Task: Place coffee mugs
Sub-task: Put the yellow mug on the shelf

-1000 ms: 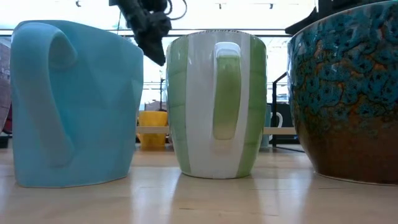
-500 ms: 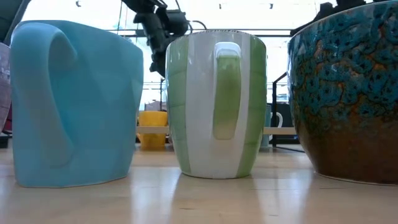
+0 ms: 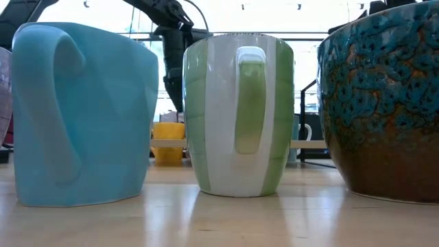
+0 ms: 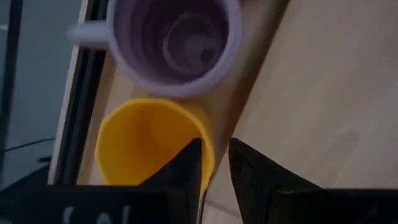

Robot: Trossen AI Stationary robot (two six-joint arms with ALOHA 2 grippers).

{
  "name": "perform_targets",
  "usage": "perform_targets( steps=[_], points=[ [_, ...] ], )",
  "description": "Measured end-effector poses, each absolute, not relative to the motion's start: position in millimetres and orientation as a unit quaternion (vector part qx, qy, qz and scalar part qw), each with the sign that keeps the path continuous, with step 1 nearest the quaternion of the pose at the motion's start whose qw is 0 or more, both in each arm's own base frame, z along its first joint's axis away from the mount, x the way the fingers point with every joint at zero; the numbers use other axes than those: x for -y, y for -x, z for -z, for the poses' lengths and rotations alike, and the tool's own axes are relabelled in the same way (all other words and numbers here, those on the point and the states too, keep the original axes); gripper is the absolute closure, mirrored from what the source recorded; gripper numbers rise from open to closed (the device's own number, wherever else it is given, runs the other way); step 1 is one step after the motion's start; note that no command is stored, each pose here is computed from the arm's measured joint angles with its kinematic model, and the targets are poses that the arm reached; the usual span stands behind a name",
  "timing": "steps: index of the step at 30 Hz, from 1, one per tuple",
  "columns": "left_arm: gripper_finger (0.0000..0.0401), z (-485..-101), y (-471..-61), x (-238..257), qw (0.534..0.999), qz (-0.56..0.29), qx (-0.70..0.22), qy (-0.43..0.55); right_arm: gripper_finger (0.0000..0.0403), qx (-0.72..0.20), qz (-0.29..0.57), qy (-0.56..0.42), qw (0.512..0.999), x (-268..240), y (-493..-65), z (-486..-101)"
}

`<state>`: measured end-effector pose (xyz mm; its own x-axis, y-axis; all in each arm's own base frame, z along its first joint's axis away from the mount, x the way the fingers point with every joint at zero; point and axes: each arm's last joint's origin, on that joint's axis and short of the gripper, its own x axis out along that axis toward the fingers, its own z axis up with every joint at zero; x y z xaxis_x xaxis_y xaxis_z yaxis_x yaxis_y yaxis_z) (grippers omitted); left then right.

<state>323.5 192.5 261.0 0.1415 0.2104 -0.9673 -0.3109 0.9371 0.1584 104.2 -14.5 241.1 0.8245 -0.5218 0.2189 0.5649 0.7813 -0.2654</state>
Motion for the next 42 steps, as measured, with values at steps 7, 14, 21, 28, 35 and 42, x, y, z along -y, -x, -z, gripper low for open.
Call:
perform_targets(
  steps=[7,14,21,28,35,42],
  points=[
    [0.0243,-256,-324,-186,0.755,-0.148,-0.637,0.052,0.0394,0.049,0.280,0.168,0.944,14,-106,-237],
    [0.0214,-231,-316,-183,0.734,-0.136,-0.664,0.036,0.0394,0.045,0.275,0.168,0.946,14,-106,-236],
    [0.0214,-227,-318,-186,0.743,-0.142,-0.654,0.015,0.0394,0.048,0.270,0.161,0.948,14,-106,-236],
    [0.0226,-235,-313,-183,0.743,-0.140,-0.654,0.005,0.0394,0.049,0.268,0.157,0.949,14,-106,-236],
    [0.0229,-240,-306,-189,0.742,-0.152,-0.652,0.013,0.0394,0.054,0.259,0.151,0.953,13,-107,-236],
    [0.0229,-226,-306,-191,0.750,-0.162,-0.641,0.013,0.0394,0.054,0.255,0.152,0.953,13,-107,-236]
  ],
)
